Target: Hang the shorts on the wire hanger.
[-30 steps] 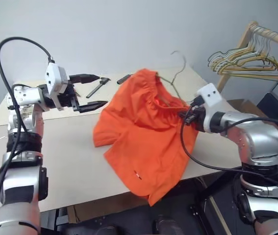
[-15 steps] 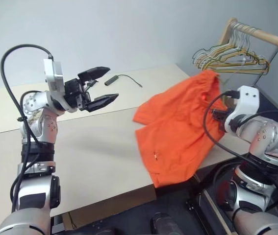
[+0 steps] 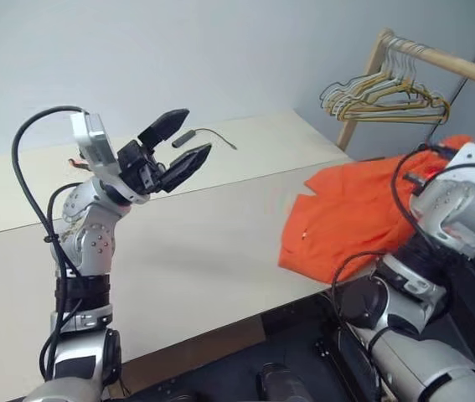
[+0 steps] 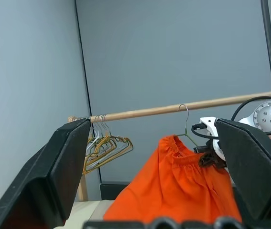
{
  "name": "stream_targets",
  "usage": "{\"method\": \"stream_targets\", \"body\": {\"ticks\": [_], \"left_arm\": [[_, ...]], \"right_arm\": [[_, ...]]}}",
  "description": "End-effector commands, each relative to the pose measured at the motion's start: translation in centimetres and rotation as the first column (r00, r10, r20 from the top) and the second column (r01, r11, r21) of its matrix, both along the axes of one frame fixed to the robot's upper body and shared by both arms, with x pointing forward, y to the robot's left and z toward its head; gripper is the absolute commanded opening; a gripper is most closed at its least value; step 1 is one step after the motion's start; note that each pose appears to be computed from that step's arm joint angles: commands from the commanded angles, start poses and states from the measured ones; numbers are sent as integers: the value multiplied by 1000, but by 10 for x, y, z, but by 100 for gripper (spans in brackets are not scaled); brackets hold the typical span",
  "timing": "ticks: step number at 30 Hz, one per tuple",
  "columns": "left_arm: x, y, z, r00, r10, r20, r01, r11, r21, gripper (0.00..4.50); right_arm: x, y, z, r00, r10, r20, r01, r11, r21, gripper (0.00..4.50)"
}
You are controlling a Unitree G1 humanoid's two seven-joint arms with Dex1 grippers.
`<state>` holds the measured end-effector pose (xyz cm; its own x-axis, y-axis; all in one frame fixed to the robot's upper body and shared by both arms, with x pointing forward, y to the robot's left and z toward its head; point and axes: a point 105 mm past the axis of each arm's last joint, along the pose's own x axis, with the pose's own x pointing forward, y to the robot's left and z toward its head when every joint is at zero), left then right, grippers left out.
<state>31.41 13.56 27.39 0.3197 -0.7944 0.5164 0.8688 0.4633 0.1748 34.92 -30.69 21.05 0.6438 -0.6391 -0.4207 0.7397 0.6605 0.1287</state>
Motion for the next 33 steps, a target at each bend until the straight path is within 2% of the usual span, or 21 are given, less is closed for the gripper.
{"method": "stream_targets", "body": {"ticks": [1,8,12,15,21,26,28,33], "left_arm": [[-10,2,13,999,12,44,-11,1000,-14,450],[-8,-7,5,999,12,29,-13,1000,28,450],[-9,-12,1,1000,6,31,-7,998,54,450],[-10,-13,-1,1000,0,31,-1,998,59,450],[-12,-13,1,999,-13,40,11,999,40,450],[-14,-15,-2,999,-22,41,20,999,51,450],[-15,-16,-3,999,-31,39,29,998,55,450],[-17,-15,-2,998,-36,46,33,998,49,450]], "right_arm": [[4,-10,38,989,-67,130,74,996,-50,5],[20,-34,64,971,-113,210,120,992,-22,5],[23,-55,66,967,-128,221,120,992,50,5],[27,-68,63,971,-123,206,111,991,72,5],[30,-88,53,969,-144,199,105,975,195,5],[32,-93,44,970,-160,182,112,962,249,5],[34,-91,33,975,-157,155,105,948,300,5],[36,-87,22,984,-148,102,112,948,299,5]]}}
